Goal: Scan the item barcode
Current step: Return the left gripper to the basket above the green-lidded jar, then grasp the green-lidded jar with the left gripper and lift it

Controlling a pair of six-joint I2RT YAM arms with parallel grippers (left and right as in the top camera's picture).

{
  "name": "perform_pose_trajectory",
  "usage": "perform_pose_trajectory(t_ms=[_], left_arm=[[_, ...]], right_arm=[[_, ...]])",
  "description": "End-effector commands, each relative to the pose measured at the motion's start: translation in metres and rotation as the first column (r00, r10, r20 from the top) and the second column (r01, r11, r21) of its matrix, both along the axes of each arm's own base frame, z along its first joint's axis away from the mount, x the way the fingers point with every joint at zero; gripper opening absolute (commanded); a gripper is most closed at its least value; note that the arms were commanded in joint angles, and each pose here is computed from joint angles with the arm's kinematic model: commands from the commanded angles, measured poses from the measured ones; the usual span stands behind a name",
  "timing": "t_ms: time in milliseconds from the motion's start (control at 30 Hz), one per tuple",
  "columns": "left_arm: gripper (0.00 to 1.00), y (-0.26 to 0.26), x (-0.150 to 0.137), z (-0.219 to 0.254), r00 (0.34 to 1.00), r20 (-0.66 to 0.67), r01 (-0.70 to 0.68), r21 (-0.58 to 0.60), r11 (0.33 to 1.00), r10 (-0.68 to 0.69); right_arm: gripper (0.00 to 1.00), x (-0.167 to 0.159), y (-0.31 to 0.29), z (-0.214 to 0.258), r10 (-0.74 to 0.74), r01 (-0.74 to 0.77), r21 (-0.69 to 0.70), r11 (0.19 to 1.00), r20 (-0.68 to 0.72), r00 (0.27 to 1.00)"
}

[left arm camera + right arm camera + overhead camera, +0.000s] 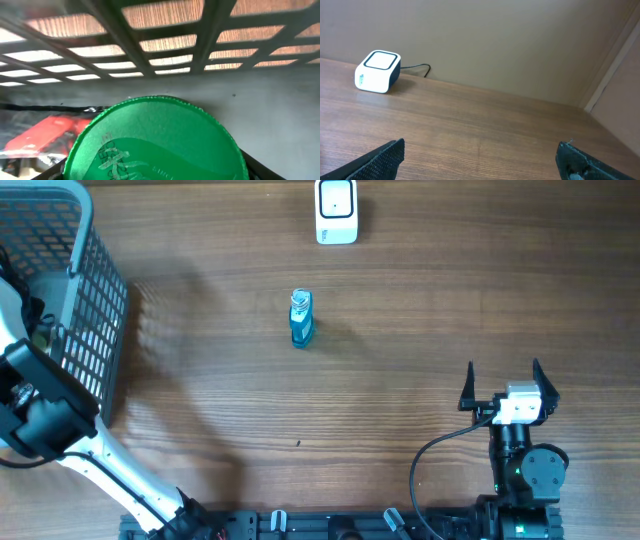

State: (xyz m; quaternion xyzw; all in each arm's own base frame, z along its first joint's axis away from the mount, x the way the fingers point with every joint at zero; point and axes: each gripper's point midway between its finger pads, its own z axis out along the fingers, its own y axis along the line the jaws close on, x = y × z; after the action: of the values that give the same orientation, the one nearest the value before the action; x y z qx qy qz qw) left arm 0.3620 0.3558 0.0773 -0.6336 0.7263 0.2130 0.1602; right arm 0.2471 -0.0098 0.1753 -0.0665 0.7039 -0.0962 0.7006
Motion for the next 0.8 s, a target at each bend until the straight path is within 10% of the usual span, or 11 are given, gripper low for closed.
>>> perform_pose_trajectory(t_ms=[0, 267, 567, 767], left_arm=[[0.69, -0.001, -0.004, 0.076, 0.995, 0.101, -0.003, 0.101, 0.995, -0.007], [0.70, -0.041, -0.017, 0.204, 0.931, 0.351, 0.034, 0.185, 0.982, -0.098], [0.74, -0.173, -0.002, 0.307, 0.700, 0.595, 0.330, 0.219, 0.918, -0.394], [1.00, -0.133, -0.014, 0.283, 0.837, 0.460, 0.187, 0.267, 0.945, -0.296]], right_arm=[[1.00, -0.001, -0.002, 0.002, -0.011, 0.011, -0.006, 1.000, 0.009, 1.000], [1.00, -0.001, -0.002, 0.002, -0.011, 0.011, -0.006, 1.000, 0.009, 1.000], [1.00, -0.001, -0.002, 0.002, -0.011, 0.011, -0.006, 1.000, 0.009, 1.000], [1.00, -0.001, -0.002, 0.002, -0.011, 0.011, -0.006, 1.000, 0.009, 1.000]])
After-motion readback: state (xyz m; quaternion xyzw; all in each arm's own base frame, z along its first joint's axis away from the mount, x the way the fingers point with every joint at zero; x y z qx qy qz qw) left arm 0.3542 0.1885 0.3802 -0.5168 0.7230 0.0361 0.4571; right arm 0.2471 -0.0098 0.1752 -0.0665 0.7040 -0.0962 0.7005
